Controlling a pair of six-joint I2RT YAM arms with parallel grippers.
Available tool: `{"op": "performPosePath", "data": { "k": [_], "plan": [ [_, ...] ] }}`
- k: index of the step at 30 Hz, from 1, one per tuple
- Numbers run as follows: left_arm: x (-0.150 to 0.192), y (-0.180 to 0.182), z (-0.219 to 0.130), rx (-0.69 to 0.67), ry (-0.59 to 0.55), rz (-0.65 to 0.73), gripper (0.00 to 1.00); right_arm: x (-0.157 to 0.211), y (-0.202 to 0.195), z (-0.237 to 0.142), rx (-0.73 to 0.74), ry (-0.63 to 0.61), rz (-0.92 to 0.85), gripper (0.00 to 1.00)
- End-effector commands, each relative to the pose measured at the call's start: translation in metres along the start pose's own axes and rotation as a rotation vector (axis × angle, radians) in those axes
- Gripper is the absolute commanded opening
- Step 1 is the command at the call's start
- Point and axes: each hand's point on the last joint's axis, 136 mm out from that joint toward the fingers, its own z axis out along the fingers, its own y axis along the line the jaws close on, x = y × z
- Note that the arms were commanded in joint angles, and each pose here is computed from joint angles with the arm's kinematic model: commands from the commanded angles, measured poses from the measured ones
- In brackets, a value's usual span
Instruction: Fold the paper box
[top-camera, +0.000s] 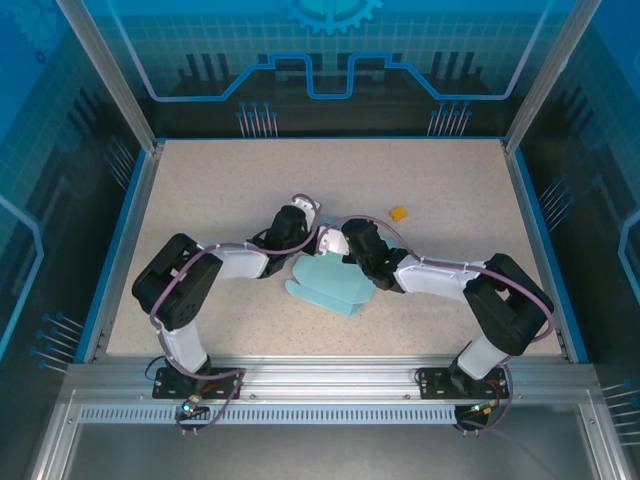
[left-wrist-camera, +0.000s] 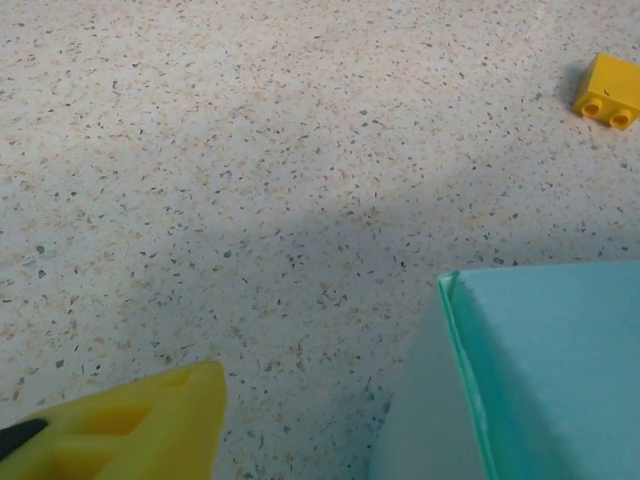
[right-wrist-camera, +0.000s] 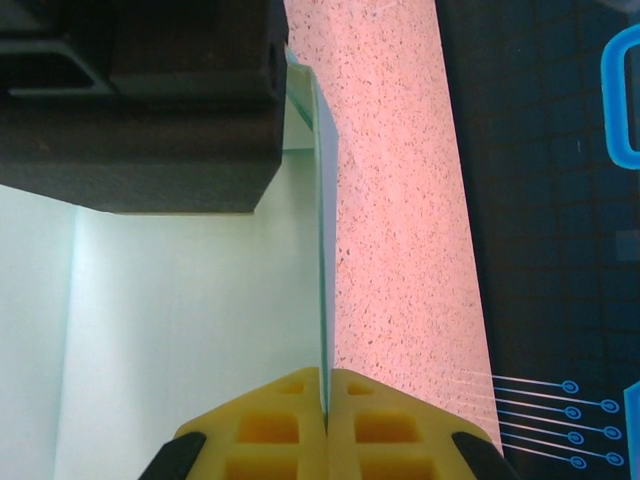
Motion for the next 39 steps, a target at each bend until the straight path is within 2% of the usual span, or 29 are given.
{"op": "performPosePath", "data": {
  "k": [1, 14, 18, 25, 30, 39],
  "plan": [
    [0.01, 0.028, -0.007, -0.07, 0.02, -0.035, 0.66, 0.016, -0.004, -0.006, 0.001, 0.082, -0.005, 0.0],
    [0.024, 0.005, -0.016, 0.078, 0.041, -0.046, 0.78, 0.013, -0.01, -0.008, 0.014, 0.077, 0.01, 0.0],
    [0.033, 0.004, -0.015, 0.083, 0.068, -0.05, 0.78, 0.012, -0.013, -0.009, 0.019, 0.073, 0.014, 0.0],
    [0.044, 0.006, 0.0, 0.073, 0.109, -0.051, 0.7, 0.012, -0.014, -0.01, 0.02, 0.073, 0.019, 0.0],
    [0.047, 0.009, 0.012, 0.049, 0.127, -0.035, 0.6, 0.011, -0.016, -0.011, 0.021, 0.069, 0.02, 0.0],
    [0.038, 0.021, 0.02, -0.019, 0.086, -0.082, 0.4, 0.011, -0.009, -0.012, -0.002, 0.066, 0.027, 0.0]
  ]
}}
